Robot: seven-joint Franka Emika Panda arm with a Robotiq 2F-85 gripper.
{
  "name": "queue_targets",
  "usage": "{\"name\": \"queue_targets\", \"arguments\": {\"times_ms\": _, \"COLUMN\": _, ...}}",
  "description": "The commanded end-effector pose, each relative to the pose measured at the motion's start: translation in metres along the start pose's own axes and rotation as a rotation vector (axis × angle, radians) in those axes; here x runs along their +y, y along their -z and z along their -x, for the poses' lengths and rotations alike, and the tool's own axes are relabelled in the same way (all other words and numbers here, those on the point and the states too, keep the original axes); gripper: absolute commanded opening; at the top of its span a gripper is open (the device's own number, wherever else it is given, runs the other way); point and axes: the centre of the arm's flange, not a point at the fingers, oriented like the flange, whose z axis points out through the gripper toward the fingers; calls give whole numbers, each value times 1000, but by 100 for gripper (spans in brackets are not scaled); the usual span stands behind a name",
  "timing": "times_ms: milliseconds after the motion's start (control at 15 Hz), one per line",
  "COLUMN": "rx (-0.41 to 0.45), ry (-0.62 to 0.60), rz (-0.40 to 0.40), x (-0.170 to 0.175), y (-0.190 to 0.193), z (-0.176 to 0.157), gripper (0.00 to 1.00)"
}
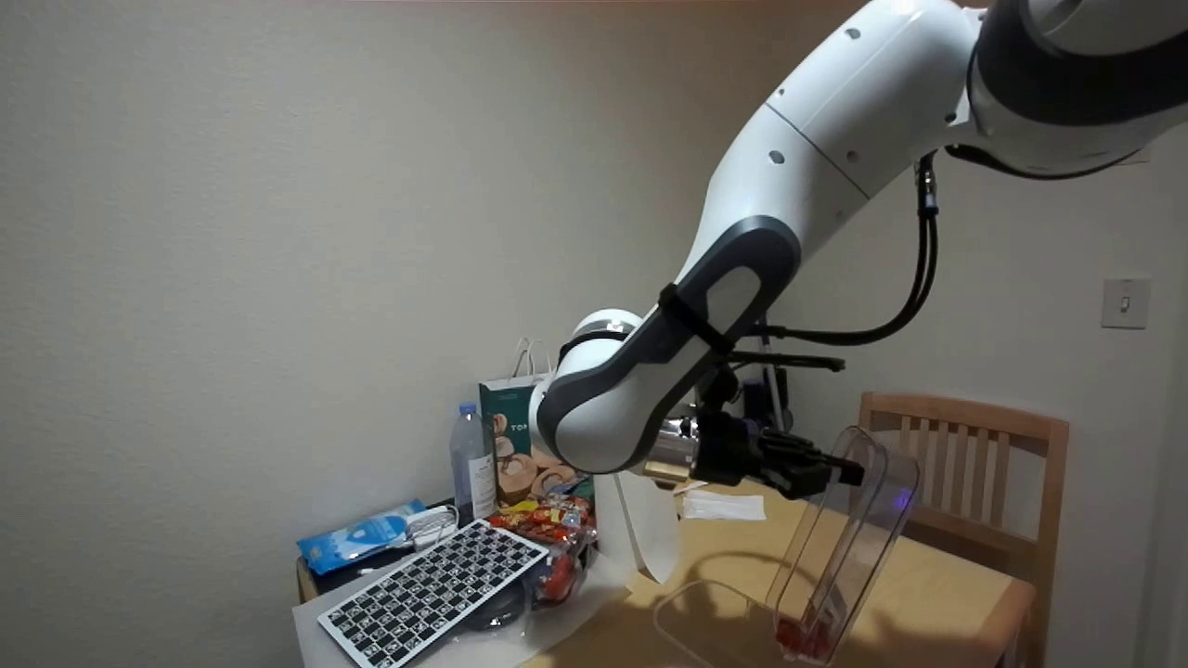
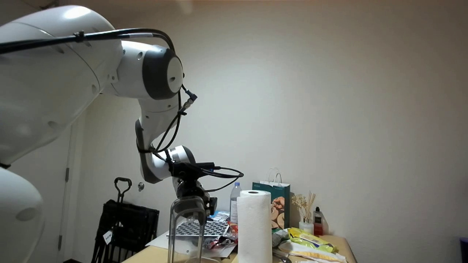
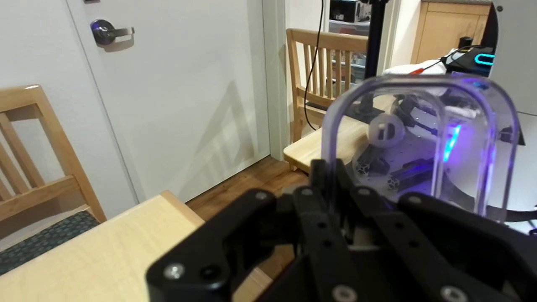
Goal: Pour the content from one plastic container to another
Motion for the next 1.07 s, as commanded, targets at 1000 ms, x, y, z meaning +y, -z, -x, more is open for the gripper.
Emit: {"name": "queue_targets", "arguments": {"times_ms": 1000, "rx": -269, "ry": -199, "rz": 451, "x": -16, "y": 66, "z": -1, "gripper": 5}}
